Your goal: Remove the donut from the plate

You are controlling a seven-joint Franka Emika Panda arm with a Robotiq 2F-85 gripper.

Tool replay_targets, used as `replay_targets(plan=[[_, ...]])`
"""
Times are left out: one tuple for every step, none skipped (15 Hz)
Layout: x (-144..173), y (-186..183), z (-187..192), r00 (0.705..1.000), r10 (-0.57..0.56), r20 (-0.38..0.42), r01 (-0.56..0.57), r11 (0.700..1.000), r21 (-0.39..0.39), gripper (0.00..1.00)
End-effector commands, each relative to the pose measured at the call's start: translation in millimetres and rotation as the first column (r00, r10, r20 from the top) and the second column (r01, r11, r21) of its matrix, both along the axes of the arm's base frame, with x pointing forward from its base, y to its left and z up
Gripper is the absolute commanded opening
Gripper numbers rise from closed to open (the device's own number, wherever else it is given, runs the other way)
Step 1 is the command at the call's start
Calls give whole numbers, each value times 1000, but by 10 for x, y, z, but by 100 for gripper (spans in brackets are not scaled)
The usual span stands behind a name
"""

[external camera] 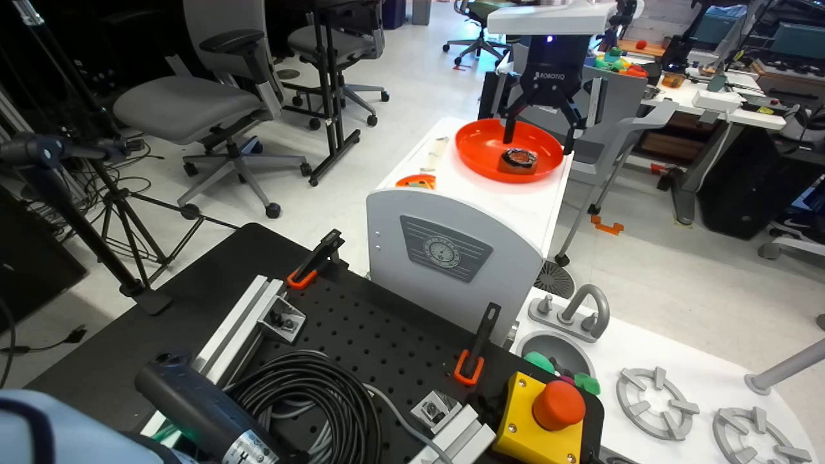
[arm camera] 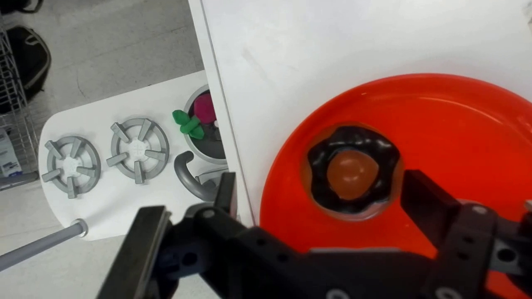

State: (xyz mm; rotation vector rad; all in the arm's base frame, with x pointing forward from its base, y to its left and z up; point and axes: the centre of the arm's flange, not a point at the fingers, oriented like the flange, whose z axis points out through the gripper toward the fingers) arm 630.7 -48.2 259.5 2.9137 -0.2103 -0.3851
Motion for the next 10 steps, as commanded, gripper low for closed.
replay_targets(plan=[[114, -5, -57, 1000, 12, -16, -13, 999, -31, 100], [116, 3, -60, 1000, 11, -13, -11, 1000, -21, 100], [114, 19, -62, 1000, 12, -4, -12, 1000, -4, 100], [110, 32, -63, 1000, 16, 5, -16, 1000, 5, 100], [104, 52, -59, 1000, 17, 15, -17, 1000, 18, 100], [108, 70, -56, 1000, 19, 25, -19, 999, 28, 100], [111, 86, -50, 999, 20, 28, -21, 999, 34, 100], [118, 102, -46, 999, 22, 28, -23, 999, 41, 100], [123, 115, -42, 999, 24, 29, -25, 999, 45, 100], [132, 125, -39, 999, 27, 30, -28, 998, 49, 100]])
